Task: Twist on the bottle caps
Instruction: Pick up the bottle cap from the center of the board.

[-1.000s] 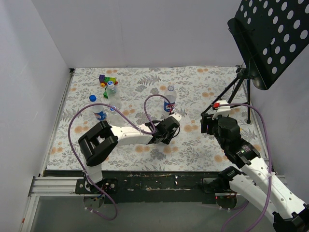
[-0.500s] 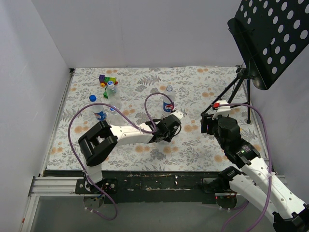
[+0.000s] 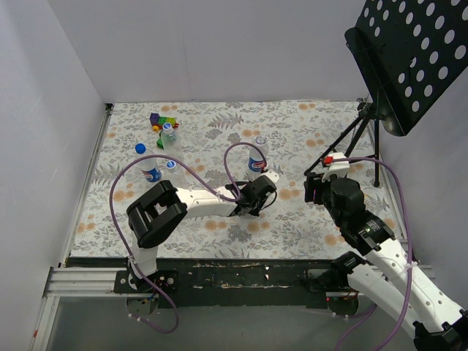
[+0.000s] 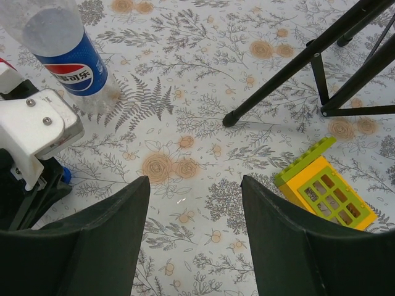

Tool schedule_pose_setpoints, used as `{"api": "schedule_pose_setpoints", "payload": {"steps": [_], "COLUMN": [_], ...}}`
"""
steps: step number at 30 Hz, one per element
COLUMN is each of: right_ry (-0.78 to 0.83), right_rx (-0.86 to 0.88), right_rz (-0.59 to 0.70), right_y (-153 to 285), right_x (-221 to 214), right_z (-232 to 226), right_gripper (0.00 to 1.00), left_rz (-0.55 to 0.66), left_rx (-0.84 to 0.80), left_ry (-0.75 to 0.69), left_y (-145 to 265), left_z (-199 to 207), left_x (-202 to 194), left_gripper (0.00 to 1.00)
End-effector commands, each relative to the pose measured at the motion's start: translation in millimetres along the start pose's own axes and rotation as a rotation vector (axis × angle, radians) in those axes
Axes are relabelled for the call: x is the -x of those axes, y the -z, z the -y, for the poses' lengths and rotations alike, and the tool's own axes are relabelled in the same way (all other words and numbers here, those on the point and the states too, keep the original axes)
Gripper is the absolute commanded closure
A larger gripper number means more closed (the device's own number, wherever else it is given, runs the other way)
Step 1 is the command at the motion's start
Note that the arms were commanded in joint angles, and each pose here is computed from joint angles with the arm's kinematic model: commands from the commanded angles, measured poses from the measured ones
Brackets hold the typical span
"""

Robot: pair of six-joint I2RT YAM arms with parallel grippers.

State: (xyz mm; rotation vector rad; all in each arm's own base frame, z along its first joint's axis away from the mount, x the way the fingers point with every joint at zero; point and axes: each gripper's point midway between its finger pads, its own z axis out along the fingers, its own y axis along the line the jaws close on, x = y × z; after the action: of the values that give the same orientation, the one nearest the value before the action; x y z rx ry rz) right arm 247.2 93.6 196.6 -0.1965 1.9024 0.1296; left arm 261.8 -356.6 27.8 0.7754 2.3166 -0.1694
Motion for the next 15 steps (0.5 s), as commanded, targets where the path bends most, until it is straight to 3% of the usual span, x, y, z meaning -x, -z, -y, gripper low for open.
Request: {"api": "schedule_pose_setpoints", "payload": {"steps": [1, 6, 9, 15], "right_ry": [-0.014, 0.001, 0.007, 0.033], "right_rx": [0.005, 0.099, 0.224, 0.632], "right_rz": [0.042, 0.044, 0.065, 0.184], "right_y": [2, 4, 7, 37], "right_x": [11, 13, 17, 28], "right_z": [0, -16, -37, -101], "right_gripper": [0.32, 0.32, 0.28, 0.16], "left_rz": [-0.023, -0.043, -0.013, 0.151], "left_rx": [-0.021, -0.059, -0.097, -0.26], "left_ry": [0.008, 0.041, 0.084, 0.25], "left_y": [2, 9, 22, 71], "left_z": [4, 8, 10, 8], "left_x": [0, -7, 1, 38], "left_gripper": [0.83, 1.0, 1.0, 1.0]}}
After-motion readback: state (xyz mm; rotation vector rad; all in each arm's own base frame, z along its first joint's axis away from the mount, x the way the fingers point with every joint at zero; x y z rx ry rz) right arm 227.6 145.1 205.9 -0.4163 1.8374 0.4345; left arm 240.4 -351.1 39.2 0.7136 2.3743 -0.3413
